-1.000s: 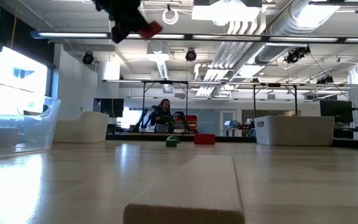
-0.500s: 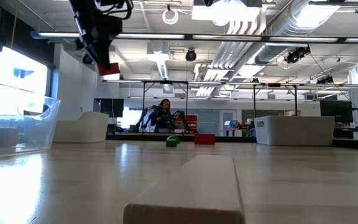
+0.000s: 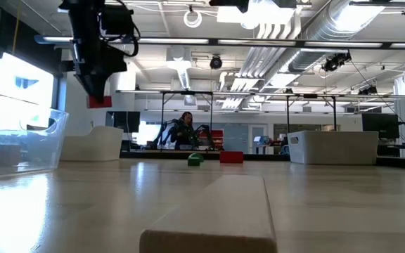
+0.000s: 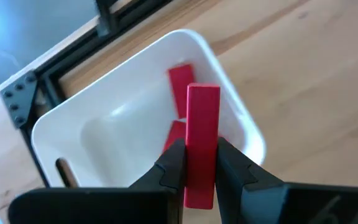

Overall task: Sort & place blocks by color
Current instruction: Put the red rectangle into the left white bin, then put the green rectangle into the right white bin

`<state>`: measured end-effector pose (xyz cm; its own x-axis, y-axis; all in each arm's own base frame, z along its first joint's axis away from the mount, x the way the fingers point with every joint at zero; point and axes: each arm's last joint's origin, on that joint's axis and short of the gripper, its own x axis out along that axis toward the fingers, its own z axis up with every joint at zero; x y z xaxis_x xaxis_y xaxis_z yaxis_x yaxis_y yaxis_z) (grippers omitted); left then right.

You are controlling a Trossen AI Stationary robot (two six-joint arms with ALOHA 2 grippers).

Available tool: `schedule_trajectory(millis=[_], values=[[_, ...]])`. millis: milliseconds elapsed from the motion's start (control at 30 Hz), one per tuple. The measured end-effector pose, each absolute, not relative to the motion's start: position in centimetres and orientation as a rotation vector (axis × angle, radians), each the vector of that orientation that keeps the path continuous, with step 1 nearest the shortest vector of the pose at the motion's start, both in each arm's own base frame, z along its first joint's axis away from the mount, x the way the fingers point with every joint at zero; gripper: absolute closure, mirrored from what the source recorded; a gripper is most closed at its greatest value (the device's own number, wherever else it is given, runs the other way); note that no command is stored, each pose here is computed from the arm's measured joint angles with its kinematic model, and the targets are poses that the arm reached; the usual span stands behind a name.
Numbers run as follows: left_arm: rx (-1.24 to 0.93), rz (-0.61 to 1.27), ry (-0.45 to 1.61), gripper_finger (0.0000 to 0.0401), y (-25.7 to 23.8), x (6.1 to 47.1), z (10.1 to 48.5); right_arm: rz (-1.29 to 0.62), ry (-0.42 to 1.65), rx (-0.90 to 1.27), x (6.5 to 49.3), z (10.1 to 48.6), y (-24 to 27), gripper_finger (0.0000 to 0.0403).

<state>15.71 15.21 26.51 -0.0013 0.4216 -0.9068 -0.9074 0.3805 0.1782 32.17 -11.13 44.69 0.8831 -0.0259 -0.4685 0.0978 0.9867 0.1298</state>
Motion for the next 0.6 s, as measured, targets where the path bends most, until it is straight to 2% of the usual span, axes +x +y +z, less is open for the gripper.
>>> schedule_trajectory(millis=[367,600], values=[[-0.667,1.212,1.141,0.0345,16.2,13.9,23.8,-0.072,0.560,0.232,35.1,41.9,-11.4,0.0208],[-0.702,1.215,1.127,0.0331,16.3,13.7,23.5,-0.163,0.648,0.213,37.7,38.9,-11.4,0.0208]])
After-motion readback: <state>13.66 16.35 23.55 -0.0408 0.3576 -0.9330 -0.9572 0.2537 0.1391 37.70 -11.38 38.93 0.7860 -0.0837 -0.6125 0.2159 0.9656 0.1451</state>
